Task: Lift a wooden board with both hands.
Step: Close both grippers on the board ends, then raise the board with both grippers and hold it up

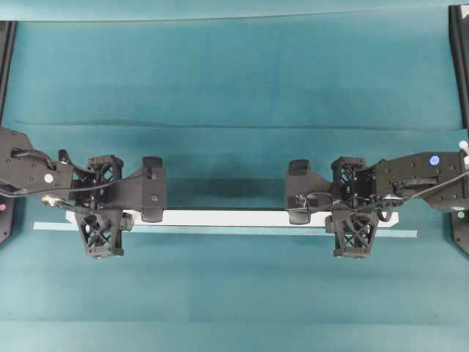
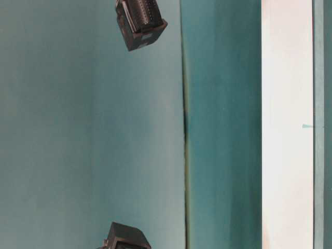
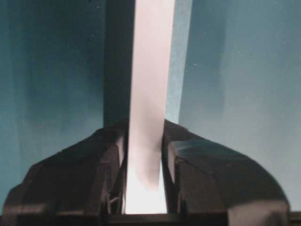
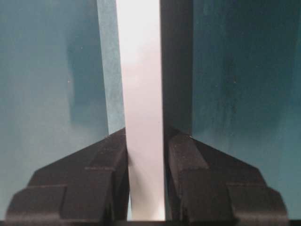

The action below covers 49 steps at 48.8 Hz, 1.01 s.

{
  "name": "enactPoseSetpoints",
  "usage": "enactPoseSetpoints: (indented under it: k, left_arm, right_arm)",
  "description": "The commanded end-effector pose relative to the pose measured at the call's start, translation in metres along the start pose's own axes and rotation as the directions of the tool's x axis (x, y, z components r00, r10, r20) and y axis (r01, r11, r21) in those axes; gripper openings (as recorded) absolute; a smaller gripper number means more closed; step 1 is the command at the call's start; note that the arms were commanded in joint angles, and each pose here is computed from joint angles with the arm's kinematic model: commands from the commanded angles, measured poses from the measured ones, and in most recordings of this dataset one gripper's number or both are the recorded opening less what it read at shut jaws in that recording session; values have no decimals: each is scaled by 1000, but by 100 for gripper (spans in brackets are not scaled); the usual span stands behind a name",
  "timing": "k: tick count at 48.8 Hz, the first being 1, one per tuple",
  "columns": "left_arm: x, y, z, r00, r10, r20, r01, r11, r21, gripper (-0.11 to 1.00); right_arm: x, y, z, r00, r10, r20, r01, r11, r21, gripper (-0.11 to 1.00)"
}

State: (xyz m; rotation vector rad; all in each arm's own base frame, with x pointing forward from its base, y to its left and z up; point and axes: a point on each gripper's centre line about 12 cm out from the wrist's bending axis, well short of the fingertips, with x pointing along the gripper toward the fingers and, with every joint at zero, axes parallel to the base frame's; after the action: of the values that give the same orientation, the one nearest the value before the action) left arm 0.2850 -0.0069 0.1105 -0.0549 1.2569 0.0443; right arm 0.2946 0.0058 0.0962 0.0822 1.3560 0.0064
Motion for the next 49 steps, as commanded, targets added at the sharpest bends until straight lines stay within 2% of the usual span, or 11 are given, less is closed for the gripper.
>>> enactPoseSetpoints:
  k: [1,22,36,49]
  left_arm:
    - [-4,-2,7,1000,-4,27,4,1000,1,17]
    - [-12,-2,12,999,-5,37,5,1000,-1,17]
    - [-43,-3,27,999,-2,49,3,1000,-3,17]
    - [-87,0,40,998,3,57,-3,1000,-15,17]
  right_arm:
    - [2,3,0,1000,5,-10,-5,1000,4,21]
    - [-8,4,7,1000,9,-7,-9,1000,8,21]
    - [-38,4,18,1000,16,23,-17,999,47,21]
    - [-86,-2,30,999,21,27,-23,997,67,21]
